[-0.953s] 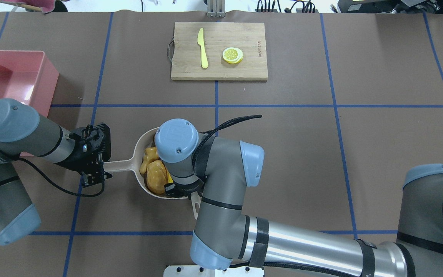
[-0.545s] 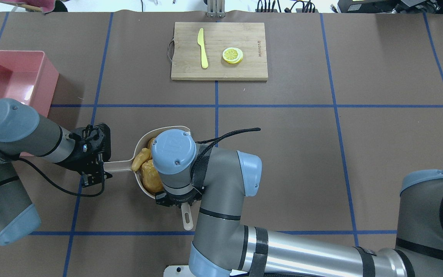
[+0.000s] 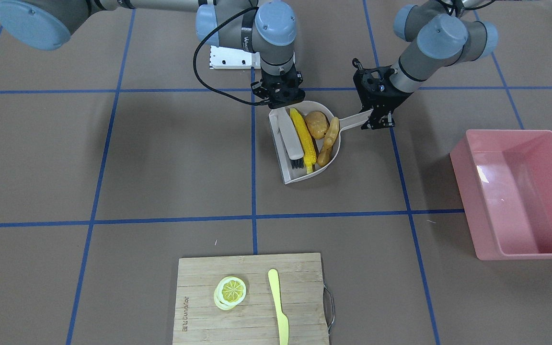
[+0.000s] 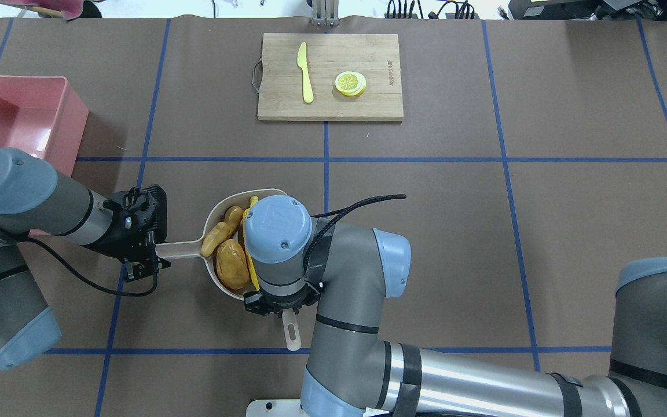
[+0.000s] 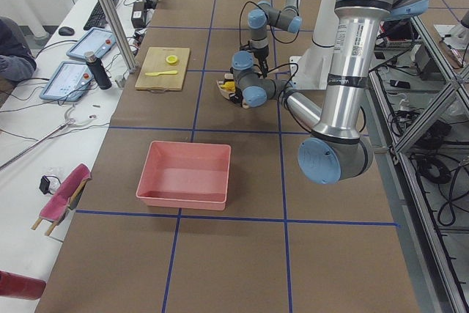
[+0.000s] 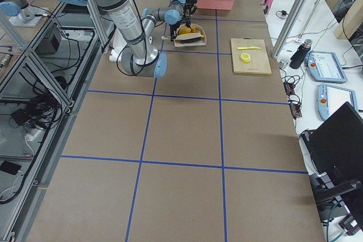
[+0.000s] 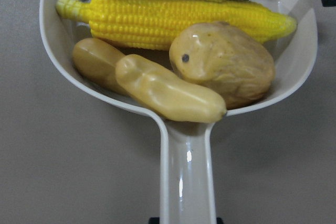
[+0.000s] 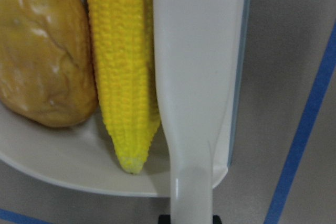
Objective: Sweep and dump trash into bin
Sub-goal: 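Lift the loaded dustpan toward the pink bin while the right gripper returns the brush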
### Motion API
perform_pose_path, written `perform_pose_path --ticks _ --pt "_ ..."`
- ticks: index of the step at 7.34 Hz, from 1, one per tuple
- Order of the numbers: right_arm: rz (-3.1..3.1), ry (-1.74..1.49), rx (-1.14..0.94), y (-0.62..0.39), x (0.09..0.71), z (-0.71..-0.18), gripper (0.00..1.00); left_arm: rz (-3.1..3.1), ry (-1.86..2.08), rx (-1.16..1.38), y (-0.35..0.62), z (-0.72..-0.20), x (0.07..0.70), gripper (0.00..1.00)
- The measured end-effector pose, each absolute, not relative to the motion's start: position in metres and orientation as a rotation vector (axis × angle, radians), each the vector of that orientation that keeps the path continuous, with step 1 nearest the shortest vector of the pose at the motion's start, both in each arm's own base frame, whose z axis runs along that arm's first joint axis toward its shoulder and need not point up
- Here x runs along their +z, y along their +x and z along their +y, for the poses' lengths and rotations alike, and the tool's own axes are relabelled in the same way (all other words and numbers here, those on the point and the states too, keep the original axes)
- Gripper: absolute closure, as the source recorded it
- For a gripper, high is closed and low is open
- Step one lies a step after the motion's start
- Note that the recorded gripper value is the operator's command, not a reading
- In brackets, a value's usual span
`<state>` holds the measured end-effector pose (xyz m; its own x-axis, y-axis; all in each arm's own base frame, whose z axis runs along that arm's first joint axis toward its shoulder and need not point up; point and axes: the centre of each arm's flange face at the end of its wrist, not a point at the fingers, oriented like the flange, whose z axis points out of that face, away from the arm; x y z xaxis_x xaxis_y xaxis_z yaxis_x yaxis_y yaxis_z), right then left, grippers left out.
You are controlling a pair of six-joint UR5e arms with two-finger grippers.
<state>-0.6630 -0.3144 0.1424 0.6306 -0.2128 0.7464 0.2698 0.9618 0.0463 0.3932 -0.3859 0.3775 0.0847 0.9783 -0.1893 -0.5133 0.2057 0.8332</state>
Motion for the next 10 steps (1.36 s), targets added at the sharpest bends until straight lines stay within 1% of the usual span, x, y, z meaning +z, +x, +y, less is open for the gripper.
perform_pose_path --ticks 6,8,10 --pt "-0.773 -0.066 -0.316 -0.572 0.173 -0.307 1.00 0.931 0.712 1.195 0.390 -0.383 0.368 1.00" --pt "-0.729 -0.045 -0.300 -0.512 0.193 -0.322 1.00 0.978 0.750 1.162 0.387 -0.380 0.362 1.00" --pt "-0.692 -0.002 -0.286 -0.437 0.224 -0.353 1.00 1.015 0.813 1.122 0.373 -0.378 0.362 1.00"
